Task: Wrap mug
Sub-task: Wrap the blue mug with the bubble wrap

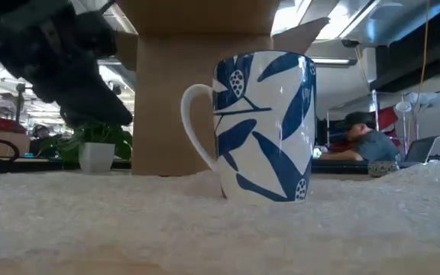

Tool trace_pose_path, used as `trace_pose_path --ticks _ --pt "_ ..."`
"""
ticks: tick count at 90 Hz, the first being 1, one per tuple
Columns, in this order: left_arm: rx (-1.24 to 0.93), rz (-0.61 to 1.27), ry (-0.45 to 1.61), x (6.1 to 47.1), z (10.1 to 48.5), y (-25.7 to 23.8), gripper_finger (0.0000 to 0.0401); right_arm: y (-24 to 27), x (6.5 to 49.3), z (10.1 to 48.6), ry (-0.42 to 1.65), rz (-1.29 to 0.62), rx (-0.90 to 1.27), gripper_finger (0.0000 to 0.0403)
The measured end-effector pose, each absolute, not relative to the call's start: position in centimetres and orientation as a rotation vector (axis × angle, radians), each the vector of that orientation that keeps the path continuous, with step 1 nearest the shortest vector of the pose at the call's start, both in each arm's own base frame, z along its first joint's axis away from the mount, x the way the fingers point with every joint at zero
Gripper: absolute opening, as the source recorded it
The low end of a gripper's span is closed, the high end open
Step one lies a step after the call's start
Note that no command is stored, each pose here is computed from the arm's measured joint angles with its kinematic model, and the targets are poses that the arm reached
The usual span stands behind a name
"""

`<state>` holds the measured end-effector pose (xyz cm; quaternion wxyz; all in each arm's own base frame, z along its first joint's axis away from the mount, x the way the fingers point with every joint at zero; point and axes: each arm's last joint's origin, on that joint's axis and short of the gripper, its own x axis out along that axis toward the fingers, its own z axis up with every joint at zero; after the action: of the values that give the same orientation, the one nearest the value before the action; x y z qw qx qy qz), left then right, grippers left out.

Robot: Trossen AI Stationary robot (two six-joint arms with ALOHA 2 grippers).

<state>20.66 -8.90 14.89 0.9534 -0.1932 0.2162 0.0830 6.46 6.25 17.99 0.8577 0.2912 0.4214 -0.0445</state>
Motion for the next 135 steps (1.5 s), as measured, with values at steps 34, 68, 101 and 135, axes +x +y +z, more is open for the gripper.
trace_pose_path --ticks 34,68,101,135 --pt "-0.517 0.133 0.272 16.5 13.8 -6.4 0.0000 6.9 6.6 17.1 1.031 -0.247 0.802 0.0076" --pt "-0.493 0.128 0.274 16.5 13.7 -6.4 0.0000 9.6 8.6 15.3 1.116 -0.316 0.810 0.0076" --pt "-0.513 0.070 0.281 16.1 13.8 -7.4 0.0000 12.7 11.2 12.6 1.076 -0.281 0.755 0.0037" --pt "-0.545 0.033 0.267 15.9 14.1 -8.0 0.0000 13.0 15.6 14.5 0.576 -0.178 0.687 0.0002"
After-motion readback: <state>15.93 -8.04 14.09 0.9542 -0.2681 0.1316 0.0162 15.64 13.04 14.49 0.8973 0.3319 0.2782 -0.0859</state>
